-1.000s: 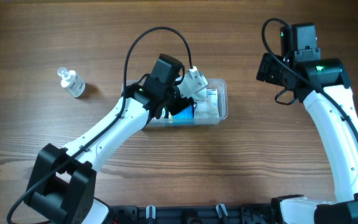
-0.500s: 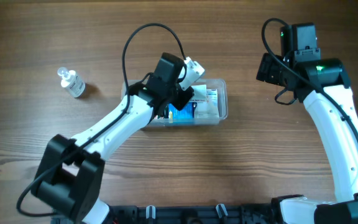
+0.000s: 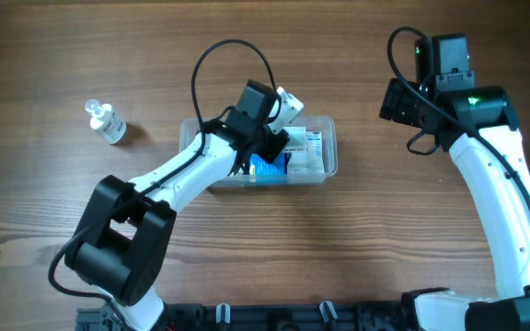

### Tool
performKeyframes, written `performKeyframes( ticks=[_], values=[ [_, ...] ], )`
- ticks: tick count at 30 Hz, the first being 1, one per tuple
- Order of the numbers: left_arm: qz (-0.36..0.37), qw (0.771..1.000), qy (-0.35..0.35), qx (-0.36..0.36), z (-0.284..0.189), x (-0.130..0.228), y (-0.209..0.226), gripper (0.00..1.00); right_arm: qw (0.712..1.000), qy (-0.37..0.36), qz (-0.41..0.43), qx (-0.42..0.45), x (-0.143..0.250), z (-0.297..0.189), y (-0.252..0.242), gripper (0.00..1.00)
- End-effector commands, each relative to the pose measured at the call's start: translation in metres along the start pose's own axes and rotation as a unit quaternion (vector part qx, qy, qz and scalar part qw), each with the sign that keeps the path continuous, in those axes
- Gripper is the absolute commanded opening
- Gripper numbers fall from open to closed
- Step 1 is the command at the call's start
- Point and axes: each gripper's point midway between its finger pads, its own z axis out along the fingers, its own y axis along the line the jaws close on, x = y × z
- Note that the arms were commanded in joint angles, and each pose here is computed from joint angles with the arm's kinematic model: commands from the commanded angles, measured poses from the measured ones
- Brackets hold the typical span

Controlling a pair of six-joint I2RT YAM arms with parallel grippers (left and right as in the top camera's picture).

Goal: Pack container
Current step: 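Lower the Panadol box into the container's middle and open the left gripper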

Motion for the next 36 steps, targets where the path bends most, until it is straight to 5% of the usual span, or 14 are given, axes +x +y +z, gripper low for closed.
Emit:
performKeyframes(
  ticks=[1, 5, 16, 30, 36],
  values=[
    [-0.039, 0.998, -0.022, -0.053, -0.027, -0.011, 0.016, 0.19, 1.000, -0.007, -0.005, 0.008, -0.002, -0.002, -0.003, 1.00],
    [-0.041, 0.994, -0.054, -0.082, -0.059, -0.028, 0.023, 0.20, 1.000, -0.007, -0.005, 0.008, -0.002, -0.002, -0.003, 1.00],
    [-0.206, 0.972, -0.001, -0.111, -0.054, 0.006, 0.031, 0.11, 1.000, -0.007, -0.005, 0.008, -0.002, -0.002, -0.003, 1.00],
    [-0.239, 0.964, 0.089, -0.078, -0.005, 0.053, 0.014, 0.04, 1.000, -0.007, -0.005, 0.008, -0.002, -0.002, -0.003, 1.00],
    [-0.236, 0.969, 0.013, -0.074, -0.046, 0.012, 0.017, 0.04, 1.000, -0.007, -0.005, 0.008, -0.002, -0.002, -0.003, 1.00]
  ],
)
